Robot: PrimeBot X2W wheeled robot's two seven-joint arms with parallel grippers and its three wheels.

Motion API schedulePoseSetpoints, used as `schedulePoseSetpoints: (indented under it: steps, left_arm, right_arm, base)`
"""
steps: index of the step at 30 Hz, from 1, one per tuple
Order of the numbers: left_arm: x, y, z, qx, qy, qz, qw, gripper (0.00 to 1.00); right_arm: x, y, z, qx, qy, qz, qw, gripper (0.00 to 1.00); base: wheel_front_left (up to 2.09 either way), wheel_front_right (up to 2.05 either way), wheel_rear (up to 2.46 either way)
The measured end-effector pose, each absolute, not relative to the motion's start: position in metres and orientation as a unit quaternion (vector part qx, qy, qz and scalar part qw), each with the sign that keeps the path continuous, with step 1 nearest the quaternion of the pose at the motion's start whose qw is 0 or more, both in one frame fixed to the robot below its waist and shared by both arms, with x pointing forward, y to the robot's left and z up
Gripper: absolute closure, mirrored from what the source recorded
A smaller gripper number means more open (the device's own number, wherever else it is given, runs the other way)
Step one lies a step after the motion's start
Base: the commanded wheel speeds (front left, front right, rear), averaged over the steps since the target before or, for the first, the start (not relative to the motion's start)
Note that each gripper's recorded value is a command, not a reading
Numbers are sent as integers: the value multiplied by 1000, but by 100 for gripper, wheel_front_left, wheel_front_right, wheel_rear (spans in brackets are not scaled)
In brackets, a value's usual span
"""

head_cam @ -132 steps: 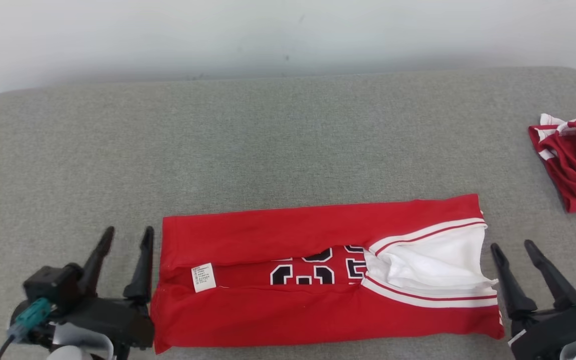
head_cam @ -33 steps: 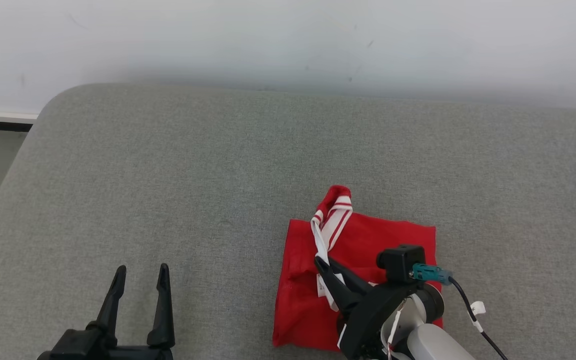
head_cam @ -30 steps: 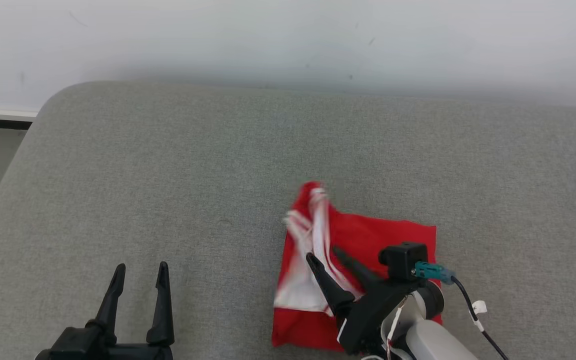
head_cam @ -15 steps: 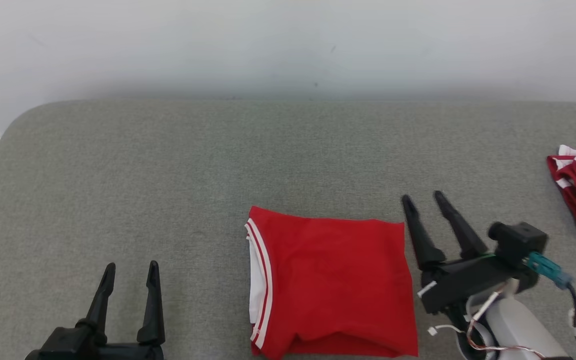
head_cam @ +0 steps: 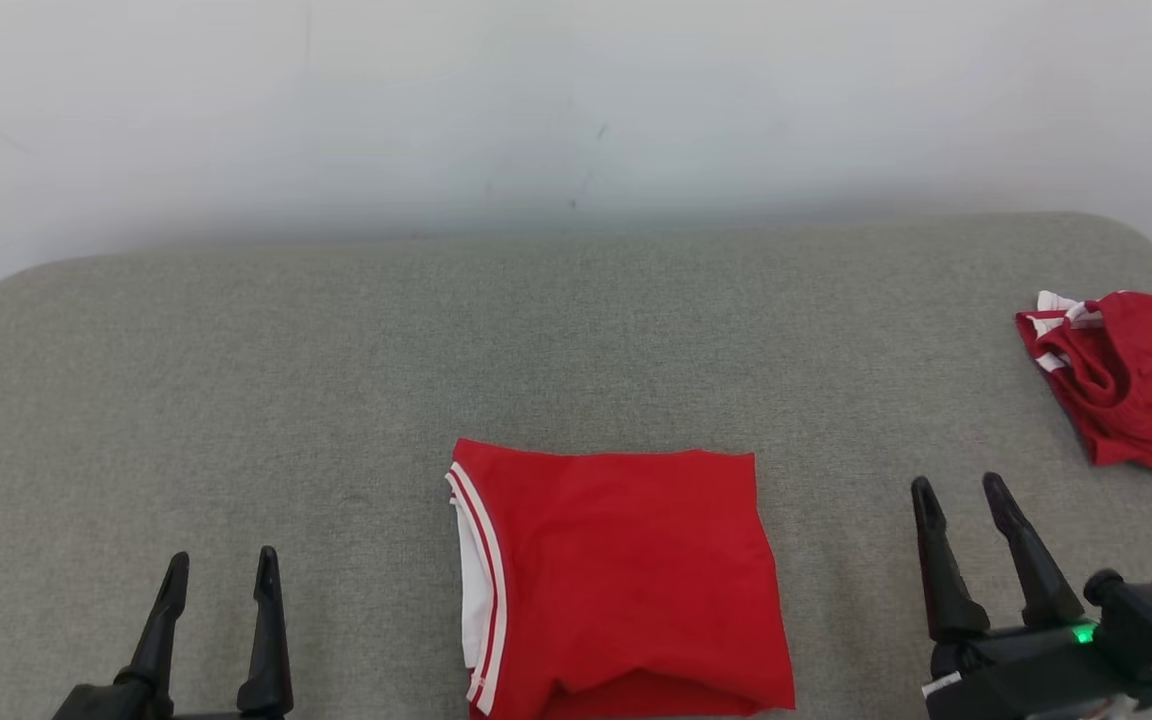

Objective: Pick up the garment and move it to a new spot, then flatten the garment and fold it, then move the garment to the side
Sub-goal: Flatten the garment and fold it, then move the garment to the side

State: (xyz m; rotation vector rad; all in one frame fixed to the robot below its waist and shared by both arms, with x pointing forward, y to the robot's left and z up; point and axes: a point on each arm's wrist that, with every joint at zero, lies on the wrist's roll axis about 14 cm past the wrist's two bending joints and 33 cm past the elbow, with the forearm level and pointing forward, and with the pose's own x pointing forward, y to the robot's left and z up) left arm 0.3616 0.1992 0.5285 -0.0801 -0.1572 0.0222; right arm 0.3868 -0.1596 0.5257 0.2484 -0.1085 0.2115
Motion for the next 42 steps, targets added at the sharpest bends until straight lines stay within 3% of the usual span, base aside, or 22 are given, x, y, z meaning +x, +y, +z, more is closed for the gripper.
schedulePoseSetpoints:
  steps: [15,42]
  left_arm:
    - [347,205,529,-25,-79,16,996,0]
    - [336,213,518,-23,-63,34,997,0]
  right_arm:
    - [350,-164,526,112,-66,78,988,0]
    - [344,-158,516,102,-46,77,991,0]
  base:
    - [0,0,0]
    - [0,0,0]
